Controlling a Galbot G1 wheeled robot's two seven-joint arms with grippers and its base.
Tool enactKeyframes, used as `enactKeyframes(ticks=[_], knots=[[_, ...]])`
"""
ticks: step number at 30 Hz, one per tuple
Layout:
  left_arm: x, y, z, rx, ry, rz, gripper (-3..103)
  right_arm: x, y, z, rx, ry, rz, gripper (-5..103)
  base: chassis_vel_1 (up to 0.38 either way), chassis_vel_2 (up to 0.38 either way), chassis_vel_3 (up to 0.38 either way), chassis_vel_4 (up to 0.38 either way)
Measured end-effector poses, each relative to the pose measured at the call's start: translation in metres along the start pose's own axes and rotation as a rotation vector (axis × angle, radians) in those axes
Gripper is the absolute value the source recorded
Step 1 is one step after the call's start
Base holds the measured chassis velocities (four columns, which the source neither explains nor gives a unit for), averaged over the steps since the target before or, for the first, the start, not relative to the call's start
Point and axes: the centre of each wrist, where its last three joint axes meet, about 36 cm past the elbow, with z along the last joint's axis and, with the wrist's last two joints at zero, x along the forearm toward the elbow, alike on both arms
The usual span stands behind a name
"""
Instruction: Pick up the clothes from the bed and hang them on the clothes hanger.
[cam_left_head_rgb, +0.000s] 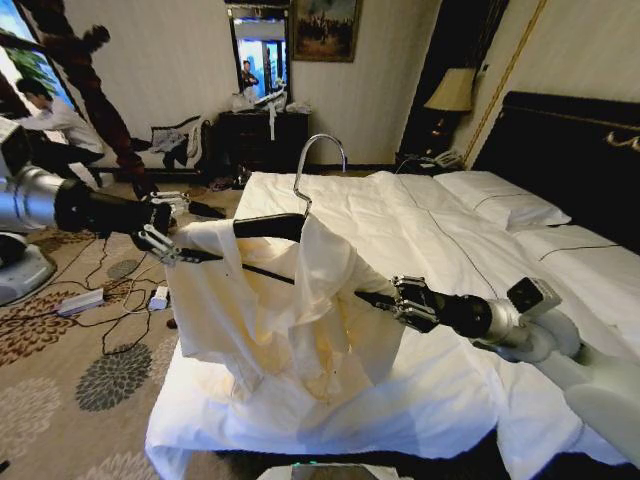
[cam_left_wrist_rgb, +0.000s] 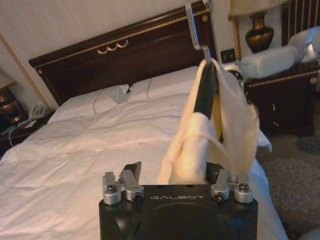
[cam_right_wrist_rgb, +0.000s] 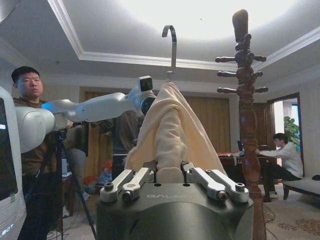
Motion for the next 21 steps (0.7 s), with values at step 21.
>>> enactKeyframes(ticks=[21], knots=[[-0.020,-0.011,-0.004,0.054,-0.073,0.069,28,-0.011,0.010,0.010,-0.003,0.016,-0.025,21,0.000,0.000,0.000,0.000]])
